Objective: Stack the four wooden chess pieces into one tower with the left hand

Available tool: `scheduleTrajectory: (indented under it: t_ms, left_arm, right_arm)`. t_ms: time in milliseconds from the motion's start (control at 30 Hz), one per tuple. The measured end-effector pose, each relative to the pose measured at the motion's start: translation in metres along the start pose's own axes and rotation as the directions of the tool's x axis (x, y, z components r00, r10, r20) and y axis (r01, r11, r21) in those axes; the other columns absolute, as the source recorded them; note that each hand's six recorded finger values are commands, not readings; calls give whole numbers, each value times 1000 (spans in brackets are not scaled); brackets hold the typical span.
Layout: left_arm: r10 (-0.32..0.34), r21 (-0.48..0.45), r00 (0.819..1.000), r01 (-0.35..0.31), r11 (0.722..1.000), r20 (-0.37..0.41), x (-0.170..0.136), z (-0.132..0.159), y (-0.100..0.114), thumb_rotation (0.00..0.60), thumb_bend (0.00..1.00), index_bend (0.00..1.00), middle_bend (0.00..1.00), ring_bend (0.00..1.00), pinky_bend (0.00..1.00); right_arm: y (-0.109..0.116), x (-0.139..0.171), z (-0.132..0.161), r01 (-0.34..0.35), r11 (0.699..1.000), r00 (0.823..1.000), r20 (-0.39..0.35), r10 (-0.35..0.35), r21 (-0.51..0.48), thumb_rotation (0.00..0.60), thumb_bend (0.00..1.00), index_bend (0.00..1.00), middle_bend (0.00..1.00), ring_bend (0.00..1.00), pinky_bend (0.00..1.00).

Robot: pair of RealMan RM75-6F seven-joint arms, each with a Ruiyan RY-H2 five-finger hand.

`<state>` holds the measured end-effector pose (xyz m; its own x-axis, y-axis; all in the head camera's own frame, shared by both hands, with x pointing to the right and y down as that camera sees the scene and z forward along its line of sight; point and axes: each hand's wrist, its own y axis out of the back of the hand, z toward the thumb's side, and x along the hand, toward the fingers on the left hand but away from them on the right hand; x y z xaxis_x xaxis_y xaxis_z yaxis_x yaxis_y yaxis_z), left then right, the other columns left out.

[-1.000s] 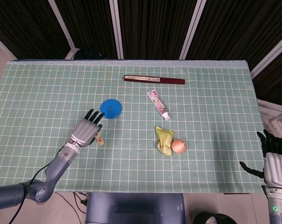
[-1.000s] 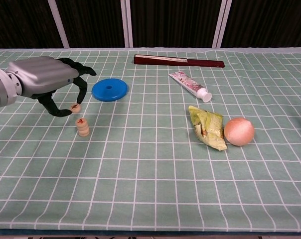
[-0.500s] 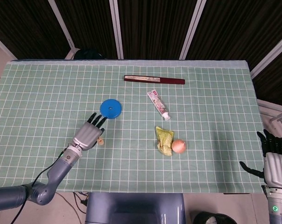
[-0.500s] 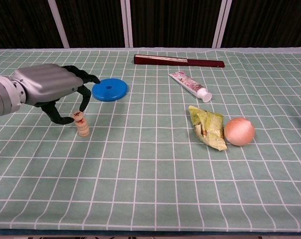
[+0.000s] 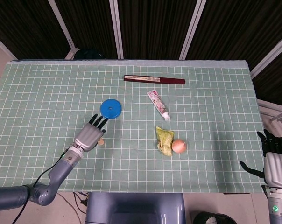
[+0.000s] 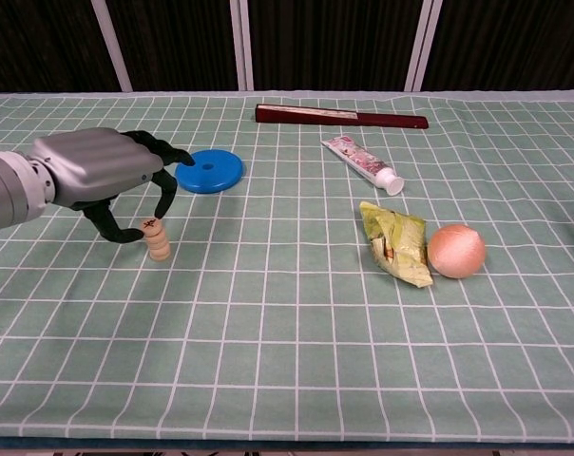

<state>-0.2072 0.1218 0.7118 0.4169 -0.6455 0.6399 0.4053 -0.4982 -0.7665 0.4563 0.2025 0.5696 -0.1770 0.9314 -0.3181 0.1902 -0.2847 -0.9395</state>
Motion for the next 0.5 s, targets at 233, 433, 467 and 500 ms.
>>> scheduleTrajectory:
  t_ms: [233, 433, 467, 500]
  left_arm:
    - [2, -4, 1000, -2, 1000, 0, -1, 0, 1, 600, 335, 449, 41, 0, 0]
    - [6, 0, 1000, -6, 1000, 6, -1, 2, 2, 600, 335, 427, 40, 0, 0]
    - [6, 1, 1000, -6, 1000, 7, -2, 2, 2, 600, 335, 428, 40, 0, 0]
    - [6, 2, 1000, -6, 1000, 8, -2, 2, 2, 600, 335, 428, 40, 0, 0]
  right_arm:
    - [0, 0, 0, -1, 1000, 1000, -1, 1, 0, 600, 232, 81, 13, 0, 0]
    - [0, 0, 0, -2, 1000, 1000, 0, 2, 1, 600, 232, 81, 13, 0, 0]
    - [0, 0, 0, -2, 1000, 1000, 0, 2, 0, 600, 232, 81, 13, 0, 0]
    - [0, 0, 0, -2, 1000, 1000, 0, 2, 0, 600, 232, 81, 13, 0, 0]
